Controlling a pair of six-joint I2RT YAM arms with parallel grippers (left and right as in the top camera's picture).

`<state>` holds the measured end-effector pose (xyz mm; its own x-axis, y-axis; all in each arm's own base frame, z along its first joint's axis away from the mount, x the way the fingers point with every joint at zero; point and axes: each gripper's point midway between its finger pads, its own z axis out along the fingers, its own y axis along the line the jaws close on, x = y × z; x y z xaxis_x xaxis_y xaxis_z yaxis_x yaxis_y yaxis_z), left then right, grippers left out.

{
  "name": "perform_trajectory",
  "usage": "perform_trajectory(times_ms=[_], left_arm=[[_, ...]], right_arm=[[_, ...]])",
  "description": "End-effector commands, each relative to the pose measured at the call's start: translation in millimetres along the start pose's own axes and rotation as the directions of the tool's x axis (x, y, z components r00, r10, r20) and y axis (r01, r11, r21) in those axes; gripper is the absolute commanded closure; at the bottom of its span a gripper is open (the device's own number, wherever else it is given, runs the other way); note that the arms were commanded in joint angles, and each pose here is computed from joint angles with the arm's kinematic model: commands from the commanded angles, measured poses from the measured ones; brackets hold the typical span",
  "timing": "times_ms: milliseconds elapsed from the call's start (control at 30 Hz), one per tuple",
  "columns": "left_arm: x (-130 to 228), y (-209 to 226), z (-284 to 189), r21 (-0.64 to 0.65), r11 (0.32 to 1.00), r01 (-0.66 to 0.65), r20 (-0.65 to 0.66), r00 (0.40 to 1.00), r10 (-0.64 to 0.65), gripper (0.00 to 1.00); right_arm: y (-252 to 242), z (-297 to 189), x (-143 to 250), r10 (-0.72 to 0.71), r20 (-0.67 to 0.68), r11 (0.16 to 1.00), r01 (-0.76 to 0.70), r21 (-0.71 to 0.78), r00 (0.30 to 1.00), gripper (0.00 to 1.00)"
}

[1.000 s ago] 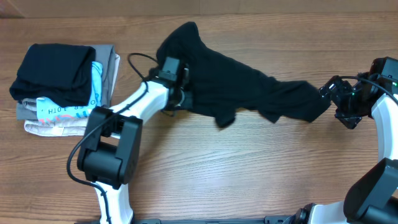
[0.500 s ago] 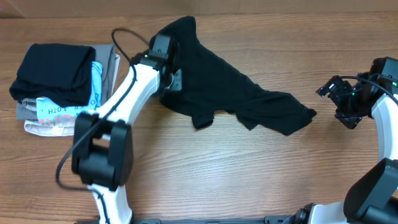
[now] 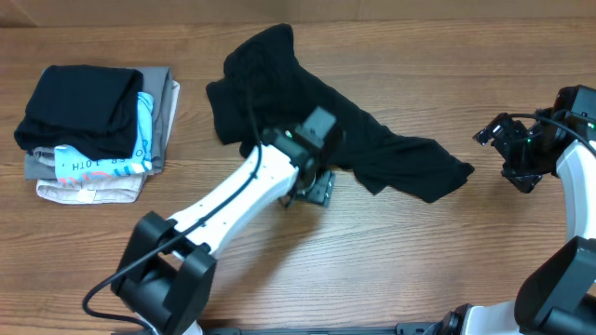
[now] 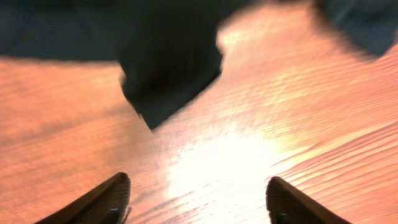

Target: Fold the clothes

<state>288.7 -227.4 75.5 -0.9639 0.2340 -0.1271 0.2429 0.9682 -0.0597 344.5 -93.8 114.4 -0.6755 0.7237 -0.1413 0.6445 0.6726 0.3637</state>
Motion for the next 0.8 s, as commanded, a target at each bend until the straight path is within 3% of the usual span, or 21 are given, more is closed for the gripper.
perform_trajectory(times_ms=[0, 267, 567, 767], left_arm=[[3.7, 22.2, 17.9, -0.103, 0.99, 0.092, 0.023, 0.996, -0.09, 0.19], [-0.7, 27.4, 49.2, -0.087, 0.992, 0.094, 0.101, 0.991, -0.085, 0.17], [-19.9, 34.5, 53.6, -0.113, 0.987, 0.115, 0.211, 0.973, -0.089, 0.19], [-28.8, 33.2, 52.7, -0.107, 0.987, 0.121, 0.248, 0.964, -0.091, 0.29]], right_arm=[[2.7, -0.1, 0.6, -0.008, -0.002, 1.0, 0.008, -0.009, 1.0, 0.0], [2.7, -0.1, 0.6, -0.008, -0.002, 1.0, 0.008, -0.009, 1.0, 0.0], [2.7, -0.1, 0.6, -0.008, -0.002, 1.0, 0.008, -0.009, 1.0, 0.0], [2.8, -0.1, 0.6, -0.008, -0.002, 1.0, 0.008, -0.009, 1.0, 0.0]])
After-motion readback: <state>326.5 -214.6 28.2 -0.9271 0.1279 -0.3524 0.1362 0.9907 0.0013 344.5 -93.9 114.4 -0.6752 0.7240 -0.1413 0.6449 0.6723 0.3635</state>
